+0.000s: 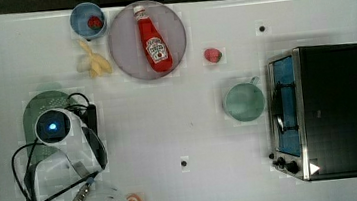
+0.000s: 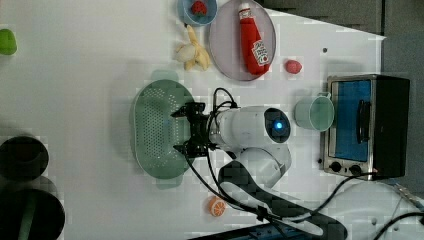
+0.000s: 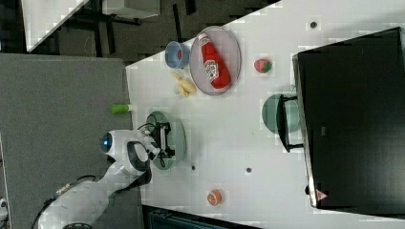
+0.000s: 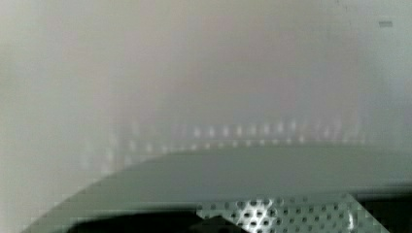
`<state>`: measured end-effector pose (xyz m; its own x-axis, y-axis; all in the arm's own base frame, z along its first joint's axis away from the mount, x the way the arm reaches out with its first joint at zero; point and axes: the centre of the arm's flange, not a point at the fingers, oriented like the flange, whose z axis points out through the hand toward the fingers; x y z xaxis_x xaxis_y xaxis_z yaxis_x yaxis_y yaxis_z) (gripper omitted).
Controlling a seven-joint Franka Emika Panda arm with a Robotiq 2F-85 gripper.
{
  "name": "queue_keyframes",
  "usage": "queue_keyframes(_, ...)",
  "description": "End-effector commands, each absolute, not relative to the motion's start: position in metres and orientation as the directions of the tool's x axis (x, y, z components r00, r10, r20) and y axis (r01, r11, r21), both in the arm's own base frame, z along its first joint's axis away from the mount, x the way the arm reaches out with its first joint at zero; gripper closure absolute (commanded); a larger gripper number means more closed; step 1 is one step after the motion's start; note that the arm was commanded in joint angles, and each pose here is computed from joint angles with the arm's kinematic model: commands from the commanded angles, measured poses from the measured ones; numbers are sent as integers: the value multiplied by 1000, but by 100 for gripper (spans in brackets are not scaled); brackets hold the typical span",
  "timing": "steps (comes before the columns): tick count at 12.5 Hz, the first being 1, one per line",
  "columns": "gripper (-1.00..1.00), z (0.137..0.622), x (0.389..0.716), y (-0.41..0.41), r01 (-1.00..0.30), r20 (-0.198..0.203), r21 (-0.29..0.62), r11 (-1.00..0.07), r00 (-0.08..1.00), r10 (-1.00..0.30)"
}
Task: Drag strainer left to right.
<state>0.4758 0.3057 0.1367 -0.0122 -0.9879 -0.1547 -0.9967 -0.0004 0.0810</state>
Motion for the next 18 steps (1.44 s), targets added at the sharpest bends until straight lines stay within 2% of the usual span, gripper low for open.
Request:
queue_keyframes(1,-100,147,477,321,-998,-131,61,0,-8,-991)
queue_keyframes(8,-100,145,489,271,-996,-78,65,57,-62,-995)
queue_keyframes(18,-100,153,497,149,-998,-42,55,-7,5,-999)
